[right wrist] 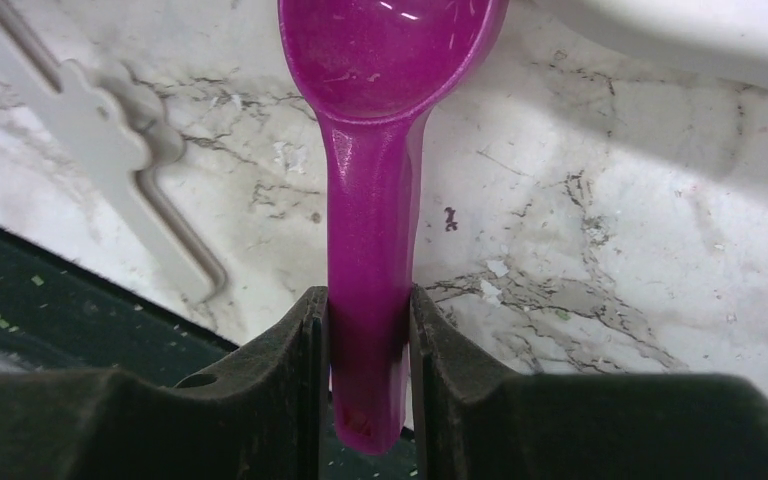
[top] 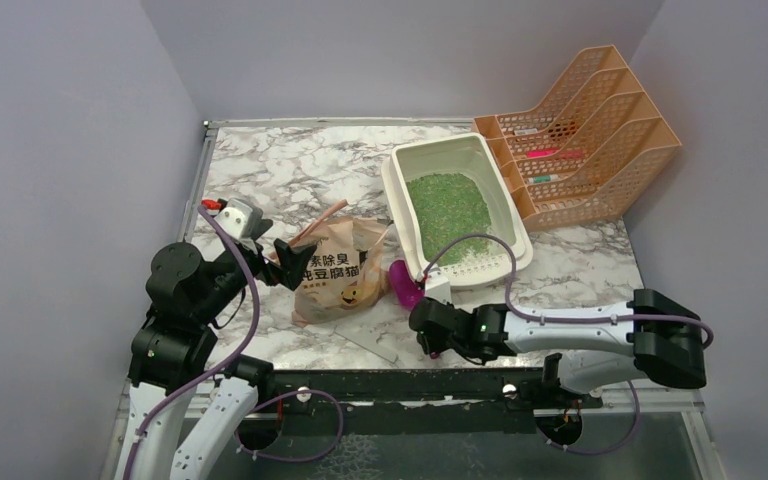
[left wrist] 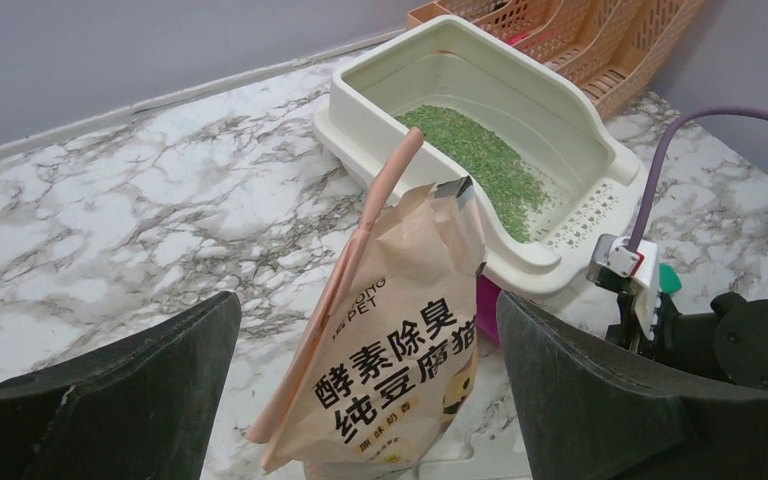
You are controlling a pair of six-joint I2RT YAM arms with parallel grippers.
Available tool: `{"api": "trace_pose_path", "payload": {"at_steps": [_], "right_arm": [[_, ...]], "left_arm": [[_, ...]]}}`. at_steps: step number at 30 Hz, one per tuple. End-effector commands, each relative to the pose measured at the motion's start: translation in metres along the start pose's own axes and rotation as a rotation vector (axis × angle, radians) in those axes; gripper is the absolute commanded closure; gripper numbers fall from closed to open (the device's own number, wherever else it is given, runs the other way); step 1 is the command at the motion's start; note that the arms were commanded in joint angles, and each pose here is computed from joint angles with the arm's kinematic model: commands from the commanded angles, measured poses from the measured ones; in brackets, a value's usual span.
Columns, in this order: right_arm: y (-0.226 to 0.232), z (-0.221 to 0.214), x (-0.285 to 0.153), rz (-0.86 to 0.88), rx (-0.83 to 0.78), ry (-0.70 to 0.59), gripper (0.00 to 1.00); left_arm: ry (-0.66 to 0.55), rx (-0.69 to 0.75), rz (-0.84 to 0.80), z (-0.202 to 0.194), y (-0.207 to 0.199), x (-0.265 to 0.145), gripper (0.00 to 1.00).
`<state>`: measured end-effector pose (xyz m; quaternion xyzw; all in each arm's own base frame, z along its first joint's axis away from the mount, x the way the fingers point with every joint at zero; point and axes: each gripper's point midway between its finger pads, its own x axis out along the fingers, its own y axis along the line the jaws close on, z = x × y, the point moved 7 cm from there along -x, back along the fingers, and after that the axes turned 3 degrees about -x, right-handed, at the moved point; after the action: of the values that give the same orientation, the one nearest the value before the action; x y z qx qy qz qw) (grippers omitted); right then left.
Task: Fill the litter box with clean litter
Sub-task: Pick up the spatula from the center of the board.
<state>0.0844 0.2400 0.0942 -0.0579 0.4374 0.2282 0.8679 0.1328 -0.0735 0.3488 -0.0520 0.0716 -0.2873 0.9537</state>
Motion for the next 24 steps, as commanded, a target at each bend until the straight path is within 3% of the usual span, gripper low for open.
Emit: {"api": "trace_pose_path", "payload": {"at_steps": [1, 5, 14, 20, 24], "right_arm": [[0.002, -0.004, -0.014, 0.085, -0.028, 0.028, 0.86], [0.004, -0.011, -0.021, 0.145, -0.05, 0.087, 0.96], [0.005, -0.014, -0.041, 0.239, -0.124, 0.151, 0.97], [0.002, -0.016, -0.053, 0.384, -0.163, 0.063, 0.97], [-0.006, -0.006, -0.063, 0.375, -0.125, -0.05, 0.97]], "left_arm": [[-0.026, -0.016, -0.004, 0.004, -0.001, 0.001, 0.03], [-0.054, -0.011, -0.029, 0.008, -0.005, -0.002, 0.03], [-0.063, -0.01, -0.057, 0.012, -0.009, -0.004, 0.01], [-0.064, -0.044, -0.083, 0.012, -0.012, -0.001, 0.01], [-0.041, -0.055, -0.102, 0.014, -0.014, 0.001, 0.01]]}}
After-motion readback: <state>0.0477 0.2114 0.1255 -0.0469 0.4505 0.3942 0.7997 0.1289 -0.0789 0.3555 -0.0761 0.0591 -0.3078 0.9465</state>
